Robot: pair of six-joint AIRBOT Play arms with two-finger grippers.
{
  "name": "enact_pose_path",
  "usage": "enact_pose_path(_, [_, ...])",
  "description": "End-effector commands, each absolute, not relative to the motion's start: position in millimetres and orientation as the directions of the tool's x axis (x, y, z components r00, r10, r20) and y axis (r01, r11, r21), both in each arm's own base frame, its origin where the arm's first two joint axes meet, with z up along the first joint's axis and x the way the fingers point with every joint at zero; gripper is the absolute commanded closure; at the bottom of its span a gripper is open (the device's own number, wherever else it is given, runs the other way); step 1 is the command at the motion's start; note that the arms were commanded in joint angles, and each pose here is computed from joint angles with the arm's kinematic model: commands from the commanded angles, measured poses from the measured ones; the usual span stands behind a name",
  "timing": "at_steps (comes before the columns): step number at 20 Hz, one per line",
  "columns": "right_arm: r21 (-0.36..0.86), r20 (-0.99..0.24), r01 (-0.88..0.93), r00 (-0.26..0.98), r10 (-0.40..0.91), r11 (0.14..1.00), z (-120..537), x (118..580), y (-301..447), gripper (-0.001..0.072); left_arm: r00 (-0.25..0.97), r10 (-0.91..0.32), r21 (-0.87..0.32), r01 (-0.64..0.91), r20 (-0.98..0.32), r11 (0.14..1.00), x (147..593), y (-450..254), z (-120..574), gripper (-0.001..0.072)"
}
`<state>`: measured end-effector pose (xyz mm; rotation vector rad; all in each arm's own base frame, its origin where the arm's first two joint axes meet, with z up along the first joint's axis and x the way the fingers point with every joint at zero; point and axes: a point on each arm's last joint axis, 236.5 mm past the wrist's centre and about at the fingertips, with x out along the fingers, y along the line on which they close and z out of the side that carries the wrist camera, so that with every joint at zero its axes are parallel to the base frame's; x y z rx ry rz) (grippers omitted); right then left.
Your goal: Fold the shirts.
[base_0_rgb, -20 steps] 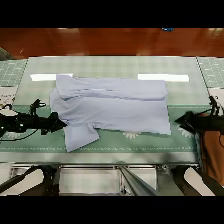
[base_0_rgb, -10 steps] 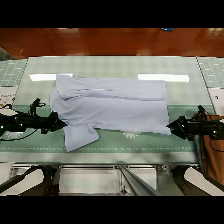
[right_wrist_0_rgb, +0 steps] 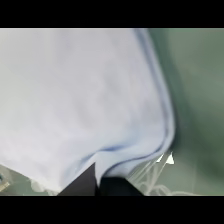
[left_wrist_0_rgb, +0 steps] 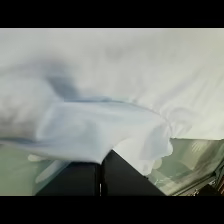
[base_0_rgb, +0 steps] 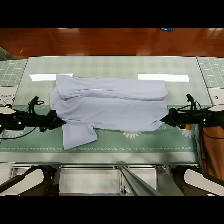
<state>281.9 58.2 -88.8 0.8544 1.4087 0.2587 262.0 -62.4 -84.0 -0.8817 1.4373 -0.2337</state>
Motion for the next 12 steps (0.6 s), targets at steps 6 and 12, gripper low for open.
enact_pose_path(6, [0.663, -0.733, 0.158, 0.335, 0.592, 0.732, -16.6, 357.9, 43.1, 0.0685, 0.387, -0.552, -0.656, -0.224, -0.738, 0.72, 359.0, -31.0, -12.8, 0.069])
enact_pose_path(12, [0.652, -0.737, 0.114, 0.326, 0.592, 0.749, -22.3, 408.1, 57.7, 0.0685, 0.39, -0.582, -0.67, -0.136, -0.714, 0.73, 446.6, -40.1, 13.3, 0.069])
